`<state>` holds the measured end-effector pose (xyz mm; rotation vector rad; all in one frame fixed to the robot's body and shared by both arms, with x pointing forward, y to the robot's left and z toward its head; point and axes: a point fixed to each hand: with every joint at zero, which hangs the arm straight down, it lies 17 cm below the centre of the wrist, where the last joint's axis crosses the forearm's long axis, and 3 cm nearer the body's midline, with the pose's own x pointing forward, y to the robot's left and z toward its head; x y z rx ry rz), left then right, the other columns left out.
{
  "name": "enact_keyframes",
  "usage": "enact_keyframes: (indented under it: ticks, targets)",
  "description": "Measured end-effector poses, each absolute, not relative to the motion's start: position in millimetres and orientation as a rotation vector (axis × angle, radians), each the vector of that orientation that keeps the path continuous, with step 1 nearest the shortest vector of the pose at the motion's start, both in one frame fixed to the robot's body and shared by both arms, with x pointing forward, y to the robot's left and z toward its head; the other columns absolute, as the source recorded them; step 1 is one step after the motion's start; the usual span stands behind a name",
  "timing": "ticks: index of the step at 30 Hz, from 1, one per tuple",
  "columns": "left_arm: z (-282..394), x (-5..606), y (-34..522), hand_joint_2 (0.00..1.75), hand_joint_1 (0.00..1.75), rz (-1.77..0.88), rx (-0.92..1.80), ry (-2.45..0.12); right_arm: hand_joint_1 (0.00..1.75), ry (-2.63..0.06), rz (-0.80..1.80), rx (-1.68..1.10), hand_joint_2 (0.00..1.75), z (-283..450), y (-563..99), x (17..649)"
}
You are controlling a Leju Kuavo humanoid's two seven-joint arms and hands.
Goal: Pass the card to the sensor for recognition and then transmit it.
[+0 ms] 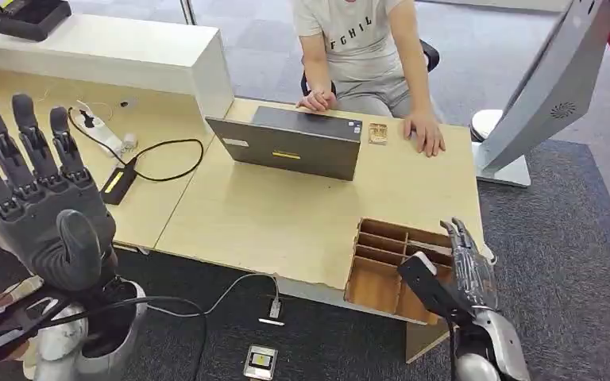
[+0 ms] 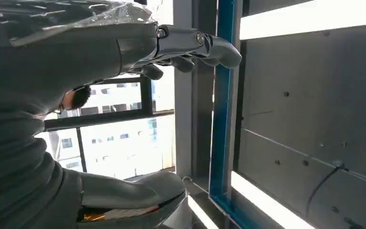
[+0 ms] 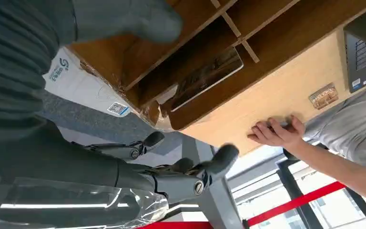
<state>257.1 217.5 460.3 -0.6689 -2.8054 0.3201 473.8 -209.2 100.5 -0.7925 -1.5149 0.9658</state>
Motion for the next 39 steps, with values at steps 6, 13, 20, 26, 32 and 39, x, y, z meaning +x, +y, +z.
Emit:
enact_keyframes:
  ticks: [6,13,20,26,32,39]
  targets:
    - [460.5,257.0,217.4,1.75,0.00,0.322,-0.669,-2.806,1.55,-1.501,0.977,-0.786,1.75,93.6,-208.1,474.7]
    - [460.6,257.1,217.4,1.75,0.00,0.321,-0.669,-2.807,1.61,-1.496,0.977,-0.788,1.75,92.8,-207.9,478.0]
    - [461.2,257.4,217.7,1.75,0.00,0.323,-0.667,-2.808,1.05,-1.499,0.981,-0.786,1.75,93.0,-206.2,480.2]
    - [461.5,257.4,217.8,1.75,0.00,0.324,-0.666,-2.809,0.99,-1.500,0.982,-0.784,1.75,92.4,-205.6,480.5]
    - [462.8,257.0,216.7,1.75,0.00,0.320,-0.681,-2.812,1.75,-1.498,0.980,-0.784,1.75,91.4,-204.7,482.0]
    - [464.3,258.6,217.2,1.75,0.00,0.325,-0.677,-2.815,1.75,-1.501,0.963,-0.771,1.75,91.1,-202.7,483.9]
